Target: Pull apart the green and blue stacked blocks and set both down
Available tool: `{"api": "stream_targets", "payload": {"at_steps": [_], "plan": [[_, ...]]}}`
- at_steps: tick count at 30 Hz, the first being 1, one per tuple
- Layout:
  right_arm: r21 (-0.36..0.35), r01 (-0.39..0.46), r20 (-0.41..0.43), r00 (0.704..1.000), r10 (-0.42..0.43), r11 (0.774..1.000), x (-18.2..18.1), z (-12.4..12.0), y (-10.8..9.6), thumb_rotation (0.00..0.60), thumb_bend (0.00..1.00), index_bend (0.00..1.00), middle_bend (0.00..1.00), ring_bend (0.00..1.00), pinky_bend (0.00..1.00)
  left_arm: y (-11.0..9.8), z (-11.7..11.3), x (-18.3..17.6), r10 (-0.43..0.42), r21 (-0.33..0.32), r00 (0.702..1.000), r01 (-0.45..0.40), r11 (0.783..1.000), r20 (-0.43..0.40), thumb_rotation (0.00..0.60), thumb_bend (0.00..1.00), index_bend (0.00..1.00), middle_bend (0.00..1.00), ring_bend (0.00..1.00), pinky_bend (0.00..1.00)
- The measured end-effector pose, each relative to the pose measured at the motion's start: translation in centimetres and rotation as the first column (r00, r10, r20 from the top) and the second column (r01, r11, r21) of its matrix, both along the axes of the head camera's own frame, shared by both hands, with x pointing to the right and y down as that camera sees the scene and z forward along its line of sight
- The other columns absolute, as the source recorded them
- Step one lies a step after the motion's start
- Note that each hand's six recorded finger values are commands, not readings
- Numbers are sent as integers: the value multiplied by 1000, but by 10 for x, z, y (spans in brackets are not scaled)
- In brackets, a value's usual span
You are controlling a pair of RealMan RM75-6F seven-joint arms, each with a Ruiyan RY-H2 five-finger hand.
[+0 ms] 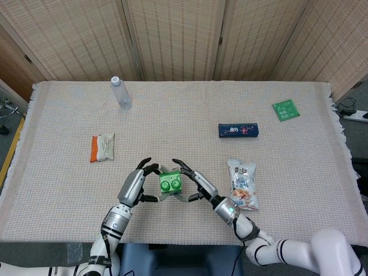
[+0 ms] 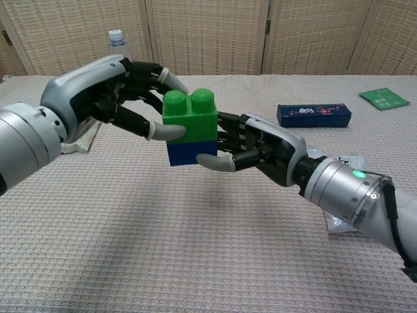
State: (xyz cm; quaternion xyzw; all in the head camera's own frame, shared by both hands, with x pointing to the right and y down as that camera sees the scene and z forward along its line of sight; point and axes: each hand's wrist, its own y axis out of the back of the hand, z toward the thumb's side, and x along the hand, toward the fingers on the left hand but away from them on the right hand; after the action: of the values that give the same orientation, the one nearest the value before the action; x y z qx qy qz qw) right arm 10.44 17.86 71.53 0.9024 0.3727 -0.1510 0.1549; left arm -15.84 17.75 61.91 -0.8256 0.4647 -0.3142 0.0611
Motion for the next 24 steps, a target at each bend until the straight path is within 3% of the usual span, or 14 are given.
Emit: {"api": "stream_targets", "payload": {"at_steps": [24], "plan": [[35, -93, -2, 996, 93, 995, -5, -5, -4, 600, 361, 743, 316, 312, 224, 3, 1, 1, -16, 3, 1000, 16, 1000, -4, 600, 471, 809, 930, 468, 111]]}}
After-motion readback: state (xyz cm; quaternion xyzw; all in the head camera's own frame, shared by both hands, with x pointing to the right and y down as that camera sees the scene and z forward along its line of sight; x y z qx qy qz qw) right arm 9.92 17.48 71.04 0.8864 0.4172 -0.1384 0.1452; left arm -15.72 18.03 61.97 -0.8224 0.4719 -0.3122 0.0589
